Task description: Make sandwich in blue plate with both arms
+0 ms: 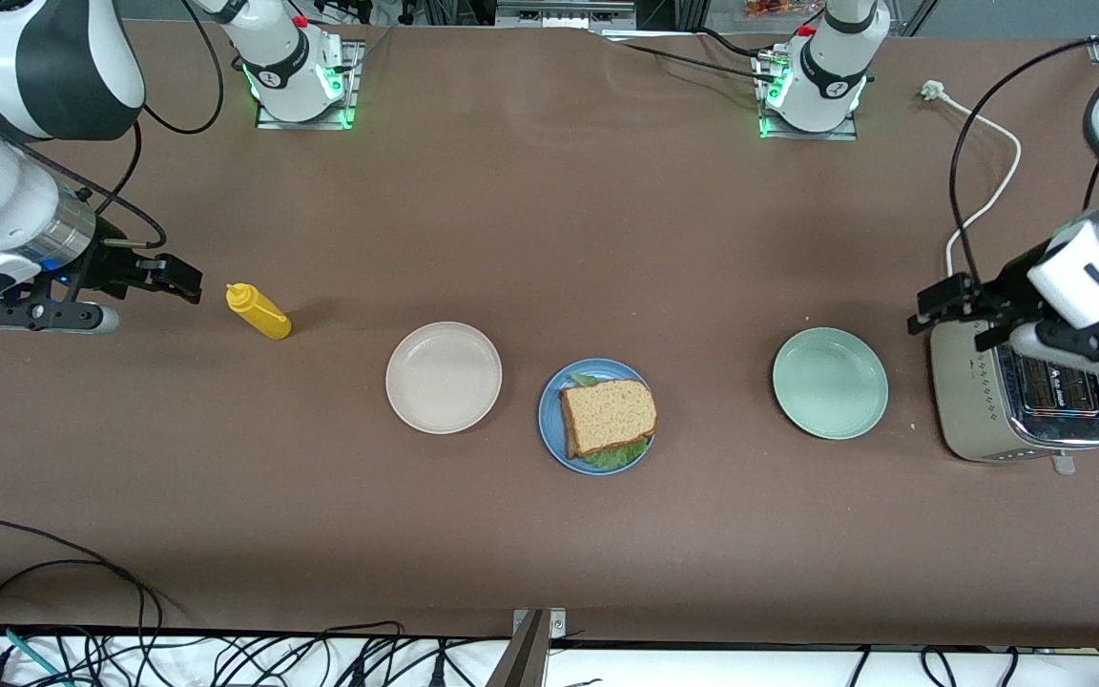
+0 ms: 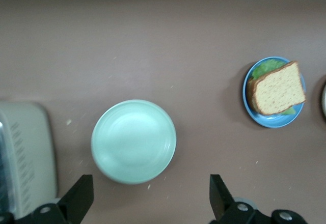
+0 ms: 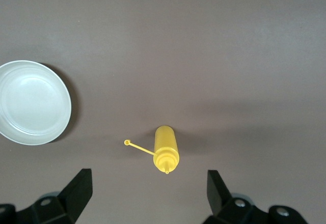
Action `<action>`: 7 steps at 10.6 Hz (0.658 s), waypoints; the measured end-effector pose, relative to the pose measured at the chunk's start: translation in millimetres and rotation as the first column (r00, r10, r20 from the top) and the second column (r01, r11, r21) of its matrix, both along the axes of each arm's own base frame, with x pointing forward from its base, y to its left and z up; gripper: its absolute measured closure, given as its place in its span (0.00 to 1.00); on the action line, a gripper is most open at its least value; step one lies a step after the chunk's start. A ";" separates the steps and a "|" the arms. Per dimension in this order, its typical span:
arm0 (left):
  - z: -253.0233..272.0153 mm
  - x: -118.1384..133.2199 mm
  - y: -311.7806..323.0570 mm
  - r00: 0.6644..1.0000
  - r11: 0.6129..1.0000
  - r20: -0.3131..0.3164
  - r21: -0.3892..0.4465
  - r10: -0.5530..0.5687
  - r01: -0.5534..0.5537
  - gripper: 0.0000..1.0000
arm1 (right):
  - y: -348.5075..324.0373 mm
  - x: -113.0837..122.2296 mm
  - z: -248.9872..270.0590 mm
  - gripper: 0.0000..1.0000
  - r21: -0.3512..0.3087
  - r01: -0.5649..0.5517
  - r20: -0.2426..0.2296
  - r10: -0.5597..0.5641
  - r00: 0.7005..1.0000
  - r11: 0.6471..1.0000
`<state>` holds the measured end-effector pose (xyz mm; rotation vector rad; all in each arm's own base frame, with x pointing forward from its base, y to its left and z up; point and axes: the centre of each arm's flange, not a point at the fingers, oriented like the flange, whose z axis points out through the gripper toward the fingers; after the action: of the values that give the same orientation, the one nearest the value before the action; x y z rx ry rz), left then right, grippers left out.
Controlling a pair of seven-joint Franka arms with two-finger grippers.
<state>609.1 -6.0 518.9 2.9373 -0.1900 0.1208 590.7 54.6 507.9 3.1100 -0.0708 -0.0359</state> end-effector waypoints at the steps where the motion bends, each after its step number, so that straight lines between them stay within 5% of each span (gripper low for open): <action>1: 19.7 -13.9 -1.8 1.000 0.999 -0.016 0.055 0.001 0.000 0.00 | 0.0 0.2 -0.9 0.00 0.000 0.000 -0.002 0.000 1.000 1.000; 7: 107.3 -81.1 -1.0 0.992 0.979 -0.075 0.185 0.103 -0.088 0.00 | -0.4 0.5 -2.0 0.00 0.000 0.001 -0.004 -0.001 1.000 1.000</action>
<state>528.0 -7.1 626.1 3.1260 -0.0488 -0.0070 591.2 54.2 506.0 3.1096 -0.0719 -0.0413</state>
